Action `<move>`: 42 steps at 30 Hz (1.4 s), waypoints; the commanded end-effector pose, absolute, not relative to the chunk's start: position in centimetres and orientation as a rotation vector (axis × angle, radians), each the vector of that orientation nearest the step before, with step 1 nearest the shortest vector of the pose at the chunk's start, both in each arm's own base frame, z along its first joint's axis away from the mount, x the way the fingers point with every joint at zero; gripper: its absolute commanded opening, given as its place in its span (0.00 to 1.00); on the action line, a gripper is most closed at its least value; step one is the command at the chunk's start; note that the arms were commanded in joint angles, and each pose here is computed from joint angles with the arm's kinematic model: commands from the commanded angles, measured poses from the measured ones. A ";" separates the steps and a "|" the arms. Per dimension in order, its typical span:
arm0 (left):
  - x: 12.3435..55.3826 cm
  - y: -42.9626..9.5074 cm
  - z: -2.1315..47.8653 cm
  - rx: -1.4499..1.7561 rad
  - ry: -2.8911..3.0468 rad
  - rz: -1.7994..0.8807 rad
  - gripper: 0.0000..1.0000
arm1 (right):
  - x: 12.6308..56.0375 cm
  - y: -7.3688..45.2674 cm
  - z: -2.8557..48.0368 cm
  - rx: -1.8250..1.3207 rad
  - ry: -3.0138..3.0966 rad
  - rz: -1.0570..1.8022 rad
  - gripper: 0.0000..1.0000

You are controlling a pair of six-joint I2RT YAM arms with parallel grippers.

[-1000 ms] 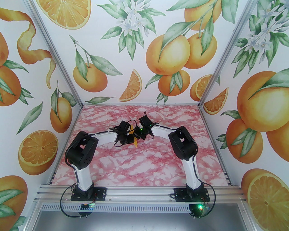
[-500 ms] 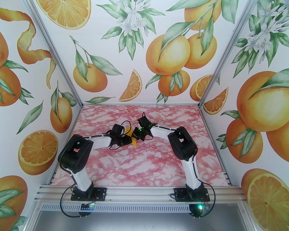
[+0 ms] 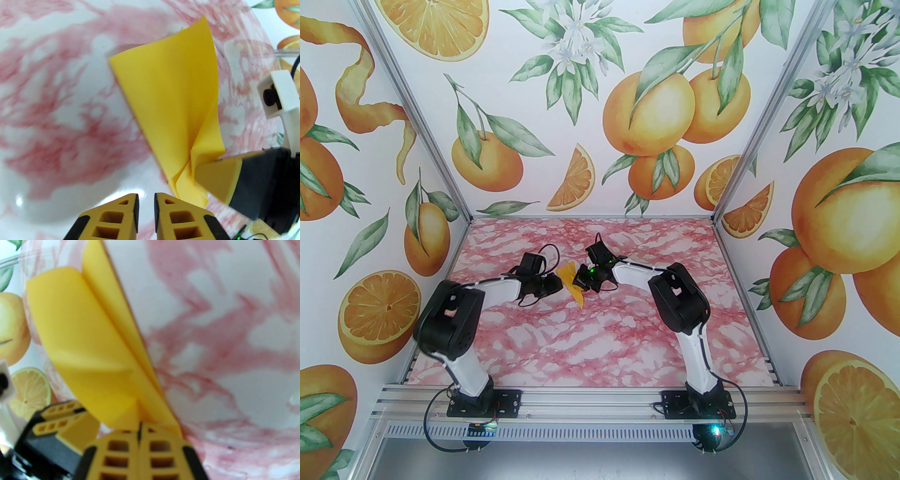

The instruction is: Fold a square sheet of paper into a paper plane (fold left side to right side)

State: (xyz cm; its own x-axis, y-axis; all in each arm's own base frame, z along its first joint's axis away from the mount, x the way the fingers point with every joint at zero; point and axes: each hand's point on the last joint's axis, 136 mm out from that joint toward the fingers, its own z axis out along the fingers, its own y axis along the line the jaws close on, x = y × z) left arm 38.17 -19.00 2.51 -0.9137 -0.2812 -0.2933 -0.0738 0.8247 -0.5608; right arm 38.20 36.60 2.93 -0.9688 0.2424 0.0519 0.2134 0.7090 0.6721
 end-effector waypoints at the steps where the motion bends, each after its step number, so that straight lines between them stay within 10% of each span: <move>1: 40.0 -20.0 3.3 -0.200 2.613 -0.823 0.28 | 37.5 36.6 3.2 0.355 2.886 1.095 0.00; 42: 38.5 -22.2 -0.3 -0.180 2.740 -0.768 0.12 | 38.4 38.5 3.5 0.305 2.884 1.112 0.00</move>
